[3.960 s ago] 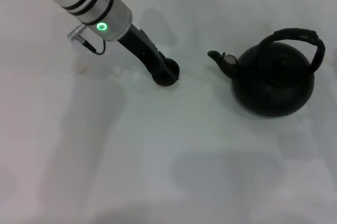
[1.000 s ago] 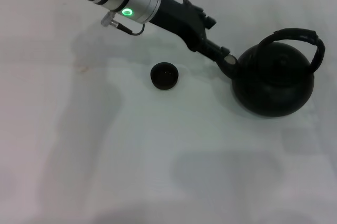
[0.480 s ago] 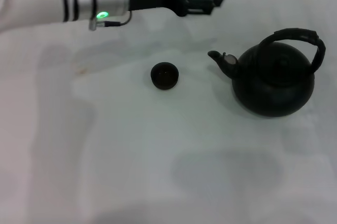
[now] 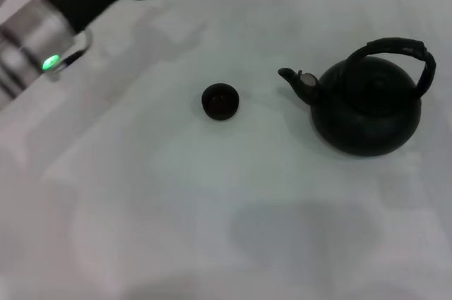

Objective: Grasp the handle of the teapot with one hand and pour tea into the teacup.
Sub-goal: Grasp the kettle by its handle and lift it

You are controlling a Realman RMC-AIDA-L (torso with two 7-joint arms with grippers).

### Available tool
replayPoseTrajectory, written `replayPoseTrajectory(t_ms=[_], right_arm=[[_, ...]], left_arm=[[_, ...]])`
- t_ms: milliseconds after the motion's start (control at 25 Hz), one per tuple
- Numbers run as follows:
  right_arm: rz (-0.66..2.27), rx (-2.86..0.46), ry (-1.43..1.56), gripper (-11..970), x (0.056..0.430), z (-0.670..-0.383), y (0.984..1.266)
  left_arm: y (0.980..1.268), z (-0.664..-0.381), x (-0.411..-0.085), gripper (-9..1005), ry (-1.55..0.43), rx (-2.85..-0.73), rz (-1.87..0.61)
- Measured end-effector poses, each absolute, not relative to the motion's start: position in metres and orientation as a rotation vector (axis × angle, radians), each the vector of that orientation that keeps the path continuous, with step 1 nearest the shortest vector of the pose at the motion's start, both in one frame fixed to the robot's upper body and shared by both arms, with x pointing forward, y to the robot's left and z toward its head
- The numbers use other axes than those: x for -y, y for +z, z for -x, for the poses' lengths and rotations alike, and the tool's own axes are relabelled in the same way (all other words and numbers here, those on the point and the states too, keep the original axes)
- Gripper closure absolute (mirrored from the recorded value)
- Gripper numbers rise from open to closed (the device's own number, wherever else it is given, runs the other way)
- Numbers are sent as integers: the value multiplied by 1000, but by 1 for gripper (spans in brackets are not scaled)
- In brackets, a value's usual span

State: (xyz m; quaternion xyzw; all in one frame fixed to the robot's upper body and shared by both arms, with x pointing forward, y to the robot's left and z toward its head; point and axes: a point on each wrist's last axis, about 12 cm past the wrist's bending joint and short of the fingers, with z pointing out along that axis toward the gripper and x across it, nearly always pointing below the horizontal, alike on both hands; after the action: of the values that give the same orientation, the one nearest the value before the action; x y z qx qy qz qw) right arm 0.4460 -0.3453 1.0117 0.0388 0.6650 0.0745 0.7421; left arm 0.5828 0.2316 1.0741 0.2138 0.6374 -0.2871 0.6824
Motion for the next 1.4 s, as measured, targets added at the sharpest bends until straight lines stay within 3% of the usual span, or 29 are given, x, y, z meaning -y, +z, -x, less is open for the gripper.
replayPoseTrajectory(t_ms=[360, 840, 1400], right_arm=[[-73, -1462, 336, 215, 347, -436, 1013], [178, -1546, 543, 219, 327, -402, 1003], [169, -1606, 532, 218, 311, -439, 999]], left_arm=[[1046, -530, -272, 134, -479, -1373, -194], [1033, -516, -277, 135, -438, -1425, -152], [1030, -512, -278, 134, -434, -1438, -143]])
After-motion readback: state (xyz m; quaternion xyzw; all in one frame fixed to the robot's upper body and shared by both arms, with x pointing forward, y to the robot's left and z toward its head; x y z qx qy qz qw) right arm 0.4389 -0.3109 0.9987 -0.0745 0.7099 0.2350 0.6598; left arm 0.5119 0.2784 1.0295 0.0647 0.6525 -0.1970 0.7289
